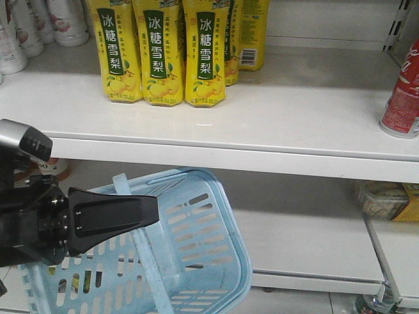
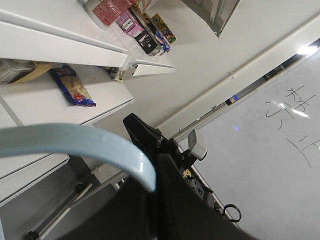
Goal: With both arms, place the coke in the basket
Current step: 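Reach the right gripper toward the red Coca-Cola bottle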
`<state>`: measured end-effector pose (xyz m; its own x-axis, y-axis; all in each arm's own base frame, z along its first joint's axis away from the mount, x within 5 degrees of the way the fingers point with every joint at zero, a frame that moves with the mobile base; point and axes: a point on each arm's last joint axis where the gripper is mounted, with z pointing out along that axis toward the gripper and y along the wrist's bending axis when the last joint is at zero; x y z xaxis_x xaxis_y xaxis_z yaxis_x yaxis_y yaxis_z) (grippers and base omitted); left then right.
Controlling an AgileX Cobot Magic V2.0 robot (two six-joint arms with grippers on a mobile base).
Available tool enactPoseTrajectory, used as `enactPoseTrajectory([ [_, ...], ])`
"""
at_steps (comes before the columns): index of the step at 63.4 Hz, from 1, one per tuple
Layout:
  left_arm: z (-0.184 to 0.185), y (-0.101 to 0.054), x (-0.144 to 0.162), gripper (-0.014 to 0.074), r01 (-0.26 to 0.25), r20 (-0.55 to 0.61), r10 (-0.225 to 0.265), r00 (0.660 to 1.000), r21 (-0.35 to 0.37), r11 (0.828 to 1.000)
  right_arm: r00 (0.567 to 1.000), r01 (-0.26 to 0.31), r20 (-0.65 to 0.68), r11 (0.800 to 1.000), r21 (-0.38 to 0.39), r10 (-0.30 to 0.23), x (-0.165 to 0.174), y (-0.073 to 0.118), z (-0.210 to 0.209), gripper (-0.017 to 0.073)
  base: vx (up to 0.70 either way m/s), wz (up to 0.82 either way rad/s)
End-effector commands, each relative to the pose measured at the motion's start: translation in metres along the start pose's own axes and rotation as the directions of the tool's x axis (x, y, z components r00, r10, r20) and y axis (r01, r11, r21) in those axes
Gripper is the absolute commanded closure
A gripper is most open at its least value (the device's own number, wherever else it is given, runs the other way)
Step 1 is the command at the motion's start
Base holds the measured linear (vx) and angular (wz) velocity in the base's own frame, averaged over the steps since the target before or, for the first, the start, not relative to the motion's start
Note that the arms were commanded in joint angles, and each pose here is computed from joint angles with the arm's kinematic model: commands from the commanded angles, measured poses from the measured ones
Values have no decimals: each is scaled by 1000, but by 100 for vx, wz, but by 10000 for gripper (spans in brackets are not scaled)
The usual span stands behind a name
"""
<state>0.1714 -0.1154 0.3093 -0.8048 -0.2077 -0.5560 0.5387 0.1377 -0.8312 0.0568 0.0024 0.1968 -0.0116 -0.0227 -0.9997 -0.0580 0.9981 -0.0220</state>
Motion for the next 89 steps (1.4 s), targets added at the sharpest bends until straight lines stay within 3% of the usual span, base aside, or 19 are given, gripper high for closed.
enactPoseTrajectory([
  [1, -2, -28, -2, 600, -17, -9, 19, 1000, 214, 977, 997, 13, 76, 1000, -16, -12, -4, 2, -1, 564, 4, -15],
  [82, -2, -28, -2, 600, -17, -9, 19, 1000, 214, 977, 997, 12, 80, 1000, -18, -11, -4, 2, -1, 564, 2, -9],
  [86, -2, -28, -2, 600, -17, -9, 19, 1000, 214, 977, 994, -41, 102, 999, -29, 44, -6, 2, -1, 564, 0, 0],
  [89, -2, -28, -2, 600, -17, -9, 19, 1000, 214, 977, 977, -150, 144, 987, -55, 157, -10, 3, -2, 564, 0, 0],
])
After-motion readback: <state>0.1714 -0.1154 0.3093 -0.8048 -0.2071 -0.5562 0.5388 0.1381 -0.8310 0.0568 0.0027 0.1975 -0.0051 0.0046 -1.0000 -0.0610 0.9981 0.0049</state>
